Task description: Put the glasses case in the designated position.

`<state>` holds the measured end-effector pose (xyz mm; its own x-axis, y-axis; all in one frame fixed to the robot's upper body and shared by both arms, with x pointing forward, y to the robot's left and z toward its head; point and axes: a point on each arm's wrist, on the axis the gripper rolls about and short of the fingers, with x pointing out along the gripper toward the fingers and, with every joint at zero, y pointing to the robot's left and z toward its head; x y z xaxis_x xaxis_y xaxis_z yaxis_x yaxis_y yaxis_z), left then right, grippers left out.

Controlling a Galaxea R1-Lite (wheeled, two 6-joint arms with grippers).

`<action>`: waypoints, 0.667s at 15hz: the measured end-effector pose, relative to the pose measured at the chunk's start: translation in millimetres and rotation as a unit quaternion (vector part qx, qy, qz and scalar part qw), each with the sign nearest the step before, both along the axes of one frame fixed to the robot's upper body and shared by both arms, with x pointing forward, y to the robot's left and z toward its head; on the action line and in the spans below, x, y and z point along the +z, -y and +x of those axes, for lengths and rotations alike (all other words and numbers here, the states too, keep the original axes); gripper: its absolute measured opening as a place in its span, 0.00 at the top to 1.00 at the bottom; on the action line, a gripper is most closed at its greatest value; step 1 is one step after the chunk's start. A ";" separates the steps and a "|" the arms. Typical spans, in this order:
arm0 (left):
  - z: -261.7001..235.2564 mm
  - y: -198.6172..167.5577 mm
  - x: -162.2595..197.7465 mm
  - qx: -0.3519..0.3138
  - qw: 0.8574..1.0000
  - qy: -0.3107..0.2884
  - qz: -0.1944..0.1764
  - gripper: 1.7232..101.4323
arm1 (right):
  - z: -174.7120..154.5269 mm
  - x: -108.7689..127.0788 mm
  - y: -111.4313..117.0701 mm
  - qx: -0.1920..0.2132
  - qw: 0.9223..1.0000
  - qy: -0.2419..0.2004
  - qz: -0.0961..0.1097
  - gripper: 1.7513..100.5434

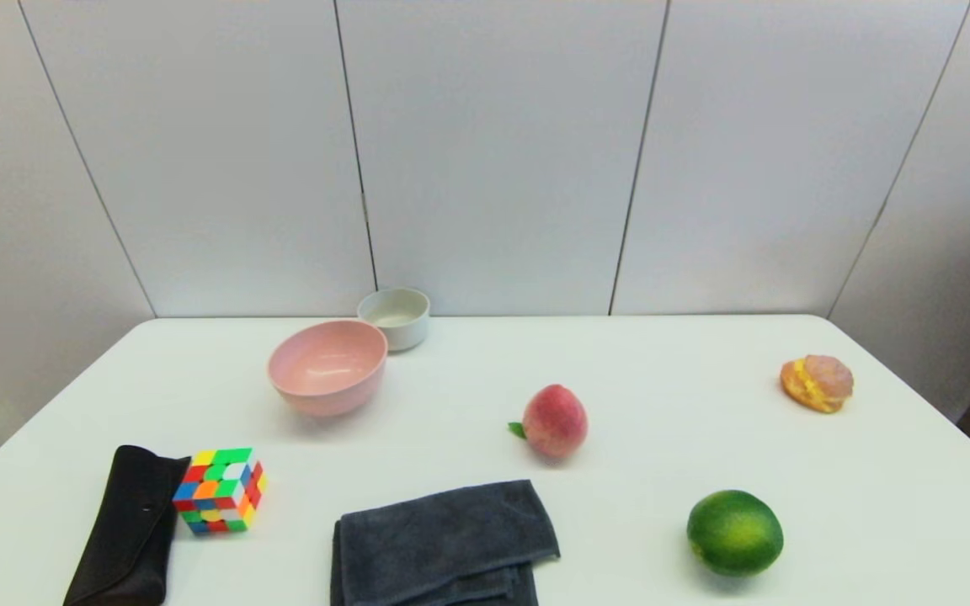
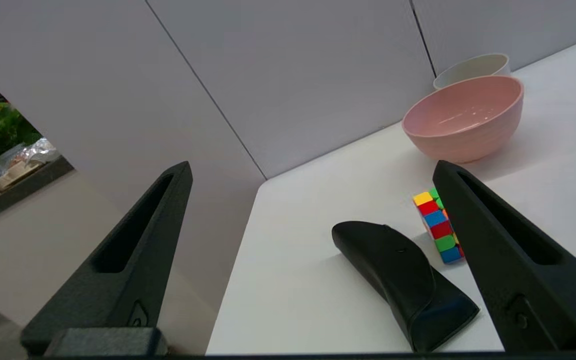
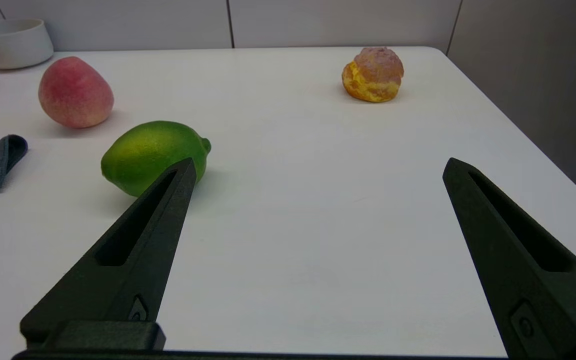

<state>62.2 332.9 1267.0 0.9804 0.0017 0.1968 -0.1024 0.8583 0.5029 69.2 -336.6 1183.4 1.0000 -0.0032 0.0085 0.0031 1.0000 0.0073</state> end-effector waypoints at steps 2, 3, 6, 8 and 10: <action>-1.5 -0.1 -9.6 -0.002 1.000 0.018 0.000 0.04 | 0.0 0.0 0.0 0.000 1.000 0.000 0.000 0.03; -1.9 0.1 -13.3 -0.005 1.000 0.027 0.000 0.04 | 0.0 0.0 0.0 0.000 1.000 0.000 0.000 0.03; -3.0 0.9 -22.6 -0.026 0.999 0.048 -0.002 0.04 | 0.0 0.0 0.0 0.000 1.000 0.000 0.000 0.03; -2.8 1.0 -29.9 -0.028 0.998 0.062 -0.003 0.04 | 0.0 0.0 0.0 0.000 1.000 0.000 0.000 0.03; -2.9 0.9 -36.1 -0.028 0.996 0.082 -0.007 0.04 | 0.0 0.0 0.0 0.000 1.000 0.000 0.000 0.03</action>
<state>59.2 332.0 1230.9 0.9338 -0.0474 0.3547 -0.1346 0.8719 0.4709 69.2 -336.6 1183.4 1.0000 -0.0032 0.0085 0.0031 1.0000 0.0081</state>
